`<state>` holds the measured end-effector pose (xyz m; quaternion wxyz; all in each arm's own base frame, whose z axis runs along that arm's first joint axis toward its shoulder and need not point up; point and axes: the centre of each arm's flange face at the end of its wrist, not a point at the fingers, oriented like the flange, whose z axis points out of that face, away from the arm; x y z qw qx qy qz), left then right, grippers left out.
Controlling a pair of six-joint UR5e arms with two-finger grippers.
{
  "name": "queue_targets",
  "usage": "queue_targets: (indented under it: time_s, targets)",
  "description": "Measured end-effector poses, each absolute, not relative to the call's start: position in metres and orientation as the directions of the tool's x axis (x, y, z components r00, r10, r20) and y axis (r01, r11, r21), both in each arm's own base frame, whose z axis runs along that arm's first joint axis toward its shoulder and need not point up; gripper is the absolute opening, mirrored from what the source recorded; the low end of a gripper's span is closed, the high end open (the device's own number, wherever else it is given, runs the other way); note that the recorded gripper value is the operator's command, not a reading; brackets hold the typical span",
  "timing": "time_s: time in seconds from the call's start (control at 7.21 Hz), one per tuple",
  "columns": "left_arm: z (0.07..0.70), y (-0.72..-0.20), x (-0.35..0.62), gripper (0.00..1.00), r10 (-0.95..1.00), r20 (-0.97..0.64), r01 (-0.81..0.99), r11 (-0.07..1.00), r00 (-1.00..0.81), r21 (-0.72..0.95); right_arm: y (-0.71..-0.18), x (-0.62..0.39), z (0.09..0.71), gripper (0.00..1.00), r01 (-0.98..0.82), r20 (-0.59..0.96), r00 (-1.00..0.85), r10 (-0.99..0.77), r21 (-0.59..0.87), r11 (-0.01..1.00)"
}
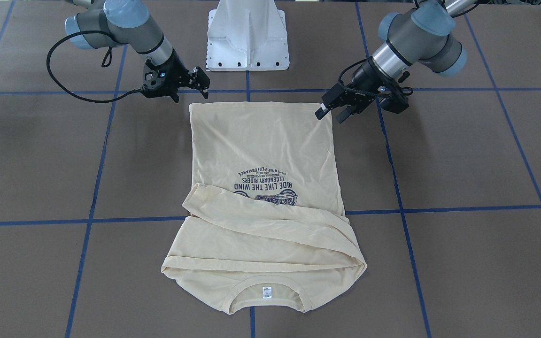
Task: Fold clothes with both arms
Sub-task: 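Release the sleeve and move both grippers to the hem nearest the robot, then lower both grippers to the hem corners and grasp them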
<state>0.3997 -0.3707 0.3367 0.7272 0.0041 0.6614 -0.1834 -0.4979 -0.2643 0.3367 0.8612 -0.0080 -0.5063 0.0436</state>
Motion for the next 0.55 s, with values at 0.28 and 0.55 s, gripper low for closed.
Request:
queue_targets:
  time_s: [0.28, 0.55]
  targets:
    - [0.3377, -0.3706, 0.4006, 1.00, -0.263, -0.963, 0.271, 0.933, 0.062, -0.238, -0.2688, -0.5108, 0.3336, 0.95, -0.069, 0.869, 0.487, 0.085, -0.059, 0.996]
    - [0.3382, -0.3707, 0.4013, 1.00, -0.265, -0.962, 0.272, 0.932, 0.064, -0.238, -0.2719, -0.5141, 0.3322, 0.95, -0.072, 0.869, 0.487, 0.087, -0.059, 0.996]
